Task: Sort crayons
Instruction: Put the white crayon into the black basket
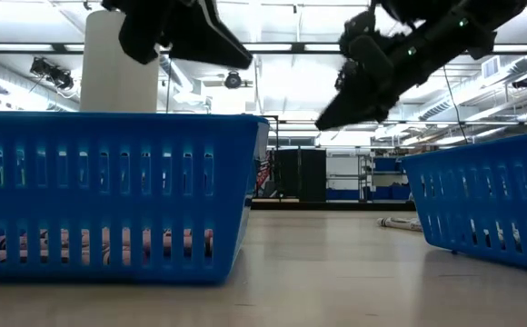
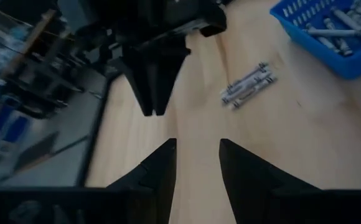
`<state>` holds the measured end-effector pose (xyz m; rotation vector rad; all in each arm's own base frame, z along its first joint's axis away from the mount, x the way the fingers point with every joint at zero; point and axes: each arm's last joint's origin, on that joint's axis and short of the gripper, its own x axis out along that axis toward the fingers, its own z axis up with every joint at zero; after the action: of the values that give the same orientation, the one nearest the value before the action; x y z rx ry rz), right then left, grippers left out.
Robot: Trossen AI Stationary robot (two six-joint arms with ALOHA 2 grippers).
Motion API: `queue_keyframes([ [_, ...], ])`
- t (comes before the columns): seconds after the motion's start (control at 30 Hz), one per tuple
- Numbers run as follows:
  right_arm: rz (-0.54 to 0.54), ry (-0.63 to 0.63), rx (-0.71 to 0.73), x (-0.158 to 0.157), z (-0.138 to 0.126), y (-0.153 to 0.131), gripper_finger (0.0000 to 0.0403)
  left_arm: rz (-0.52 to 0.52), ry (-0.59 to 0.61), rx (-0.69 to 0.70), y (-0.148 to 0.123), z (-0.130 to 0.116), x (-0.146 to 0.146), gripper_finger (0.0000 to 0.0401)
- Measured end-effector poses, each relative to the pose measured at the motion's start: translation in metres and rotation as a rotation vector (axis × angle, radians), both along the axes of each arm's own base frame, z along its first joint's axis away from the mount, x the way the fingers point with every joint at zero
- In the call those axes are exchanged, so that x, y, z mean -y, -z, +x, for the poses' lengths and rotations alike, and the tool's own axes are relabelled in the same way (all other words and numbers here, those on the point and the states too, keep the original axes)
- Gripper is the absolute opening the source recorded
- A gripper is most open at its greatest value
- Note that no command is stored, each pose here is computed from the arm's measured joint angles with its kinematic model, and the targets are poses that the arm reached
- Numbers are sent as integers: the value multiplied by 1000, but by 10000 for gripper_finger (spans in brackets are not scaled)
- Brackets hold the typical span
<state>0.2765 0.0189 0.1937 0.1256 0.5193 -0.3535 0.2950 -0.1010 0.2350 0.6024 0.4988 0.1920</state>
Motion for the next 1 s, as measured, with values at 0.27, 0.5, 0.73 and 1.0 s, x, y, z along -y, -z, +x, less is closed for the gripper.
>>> queue_keyframes([
  [0.27, 125, 58, -99, 6, -6, 12, 97, -88, 24, 56, 27, -1, -31, 132],
  [0.5, 120, 51, -132, 5, -8, 14, 97, -101, -34, 214, 48, -14, -57, 132],
  [0.73, 142, 75, -164, 5, -11, 17, 97, -93, -53, 216, 49, -15, -60, 132],
  [1.0, 149, 72, -127, 4, -9, 14, 97, -96, -80, 222, 49, -14, -62, 132],
])
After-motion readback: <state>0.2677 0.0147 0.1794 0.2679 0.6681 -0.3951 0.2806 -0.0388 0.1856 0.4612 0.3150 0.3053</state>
